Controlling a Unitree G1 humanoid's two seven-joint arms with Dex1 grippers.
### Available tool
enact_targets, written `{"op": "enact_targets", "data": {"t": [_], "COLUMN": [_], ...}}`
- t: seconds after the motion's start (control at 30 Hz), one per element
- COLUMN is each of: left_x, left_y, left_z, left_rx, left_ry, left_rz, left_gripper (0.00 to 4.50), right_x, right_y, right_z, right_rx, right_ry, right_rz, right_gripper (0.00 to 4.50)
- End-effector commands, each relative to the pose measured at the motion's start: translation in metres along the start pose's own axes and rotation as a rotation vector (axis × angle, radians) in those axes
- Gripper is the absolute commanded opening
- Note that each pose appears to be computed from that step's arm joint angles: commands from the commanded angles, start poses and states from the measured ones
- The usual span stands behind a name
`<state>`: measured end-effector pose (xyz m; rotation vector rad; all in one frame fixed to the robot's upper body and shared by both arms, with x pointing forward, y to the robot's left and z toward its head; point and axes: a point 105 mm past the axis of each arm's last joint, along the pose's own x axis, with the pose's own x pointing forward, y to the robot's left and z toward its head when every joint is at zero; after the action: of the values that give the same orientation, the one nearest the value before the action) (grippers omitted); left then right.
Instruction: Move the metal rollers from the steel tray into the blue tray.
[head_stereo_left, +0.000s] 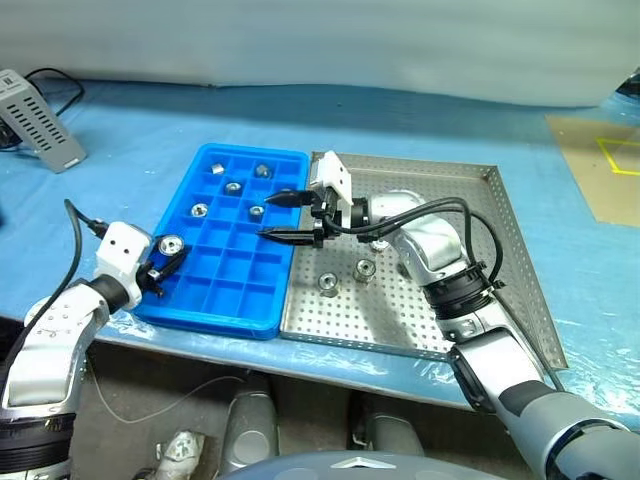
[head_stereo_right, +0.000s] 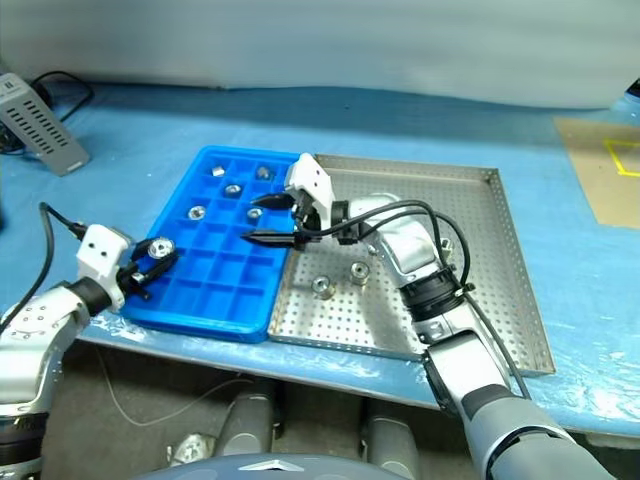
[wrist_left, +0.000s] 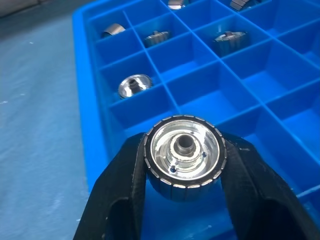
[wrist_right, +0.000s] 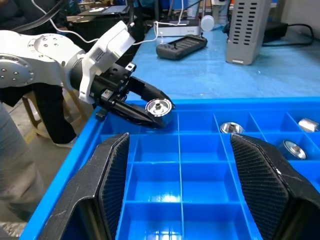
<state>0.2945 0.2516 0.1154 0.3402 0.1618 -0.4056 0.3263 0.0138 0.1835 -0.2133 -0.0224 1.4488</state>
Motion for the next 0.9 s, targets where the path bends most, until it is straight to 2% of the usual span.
{"op": "enact_targets", "data": {"t": [0.03, 0.1, 0.27, 0.4, 0.57, 0.7, 0.9], "left_x": [0.000, 0.001, 0.002, 0.007, 0.024, 0.037, 0.070], "left_y": [0.007, 0.019, 0.032, 0.023, -0.004, -0.034, -0.062], "left_z": [0.001, -0.003, 0.004, 0.011, 0.065, 0.096, 0.124], "left_rx": [0.031, 0.013, 0.020, 0.032, 0.052, 0.077, 0.166], "left_ry": [0.006, 0.028, 0.014, 0.001, -0.166, -0.250, -0.283], "left_rz": [0.011, 0.064, 0.108, 0.039, -0.137, -0.331, -0.571], "left_gripper": [2.11, 2.74, 4.38, 4.45, 4.45, 4.45, 4.45], "right_x": [-0.004, -0.006, -0.011, -0.012, -0.015, -0.024, -0.069], "right_y": [0.000, -0.001, -0.005, -0.008, -0.011, -0.013, -0.016], "right_z": [0.009, 0.007, 0.005, 0.005, 0.002, 0.003, 0.005], "right_rx": [-0.042, -0.044, -0.044, -0.042, -0.042, -0.046, -0.015], "right_ry": [-0.022, -0.017, -0.014, -0.016, -0.012, -0.010, -0.016], "right_rz": [-0.022, -0.032, -0.069, -0.088, -0.118, -0.157, -0.285], "right_gripper": [3.34, 3.34, 3.34, 3.34, 3.34, 3.34, 3.34]}}
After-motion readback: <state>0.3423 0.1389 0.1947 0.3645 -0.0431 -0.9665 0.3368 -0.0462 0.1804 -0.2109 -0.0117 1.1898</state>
